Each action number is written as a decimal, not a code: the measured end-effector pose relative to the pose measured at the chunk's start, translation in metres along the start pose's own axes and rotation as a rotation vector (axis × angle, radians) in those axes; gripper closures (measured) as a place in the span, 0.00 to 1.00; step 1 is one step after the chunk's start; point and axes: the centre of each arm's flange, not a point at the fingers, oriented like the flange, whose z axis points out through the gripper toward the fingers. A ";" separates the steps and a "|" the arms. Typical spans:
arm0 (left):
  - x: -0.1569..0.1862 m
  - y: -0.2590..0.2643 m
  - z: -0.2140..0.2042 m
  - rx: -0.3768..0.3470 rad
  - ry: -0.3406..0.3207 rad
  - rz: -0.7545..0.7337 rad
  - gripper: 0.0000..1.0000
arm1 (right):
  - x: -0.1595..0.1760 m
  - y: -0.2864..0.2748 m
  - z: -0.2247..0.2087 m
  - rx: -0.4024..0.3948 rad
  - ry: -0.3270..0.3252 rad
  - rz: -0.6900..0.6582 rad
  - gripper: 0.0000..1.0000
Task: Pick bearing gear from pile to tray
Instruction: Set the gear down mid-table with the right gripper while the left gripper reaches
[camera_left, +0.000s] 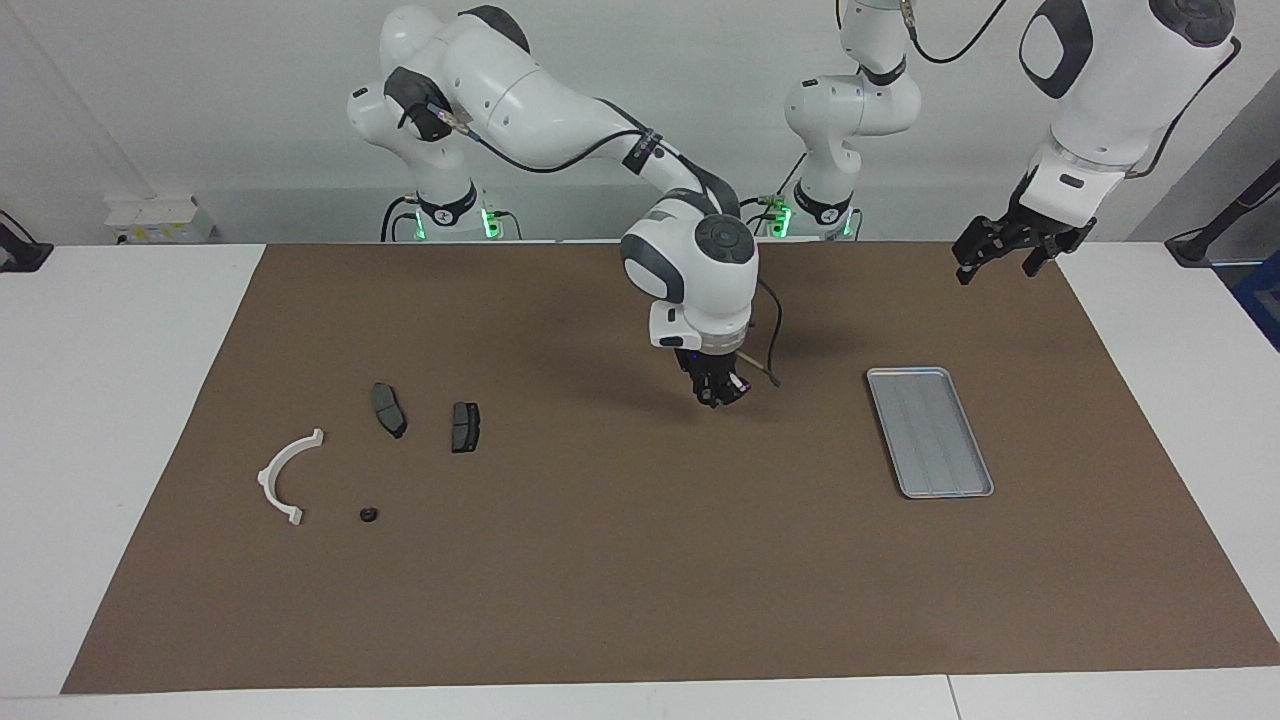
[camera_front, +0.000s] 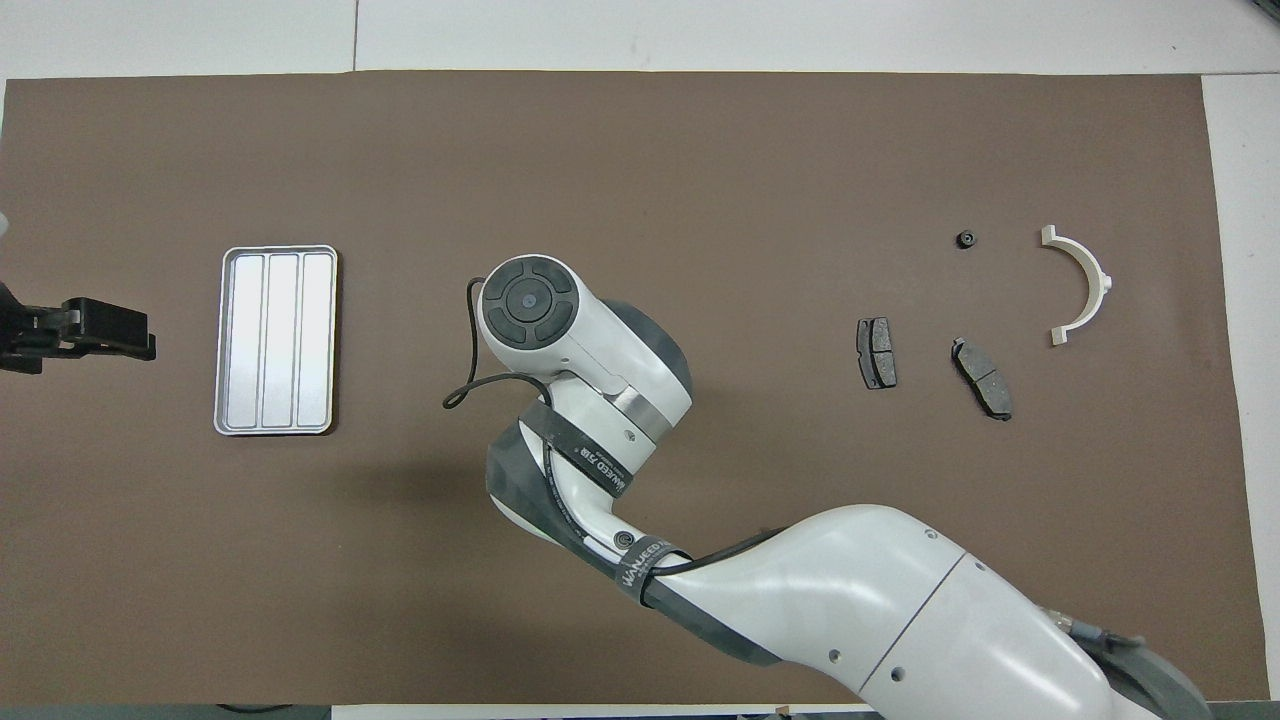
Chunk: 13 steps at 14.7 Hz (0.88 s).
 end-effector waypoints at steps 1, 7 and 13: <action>-0.001 -0.001 0.001 0.000 -0.002 -0.001 0.00 | 0.004 -0.001 0.010 0.001 0.002 0.003 0.65; -0.004 -0.002 0.005 -0.001 0.002 -0.007 0.00 | 0.007 0.002 0.027 -0.006 0.015 -0.004 0.65; -0.003 -0.001 0.006 -0.002 0.011 -0.064 0.00 | 0.019 0.007 0.022 -0.052 0.055 -0.005 0.21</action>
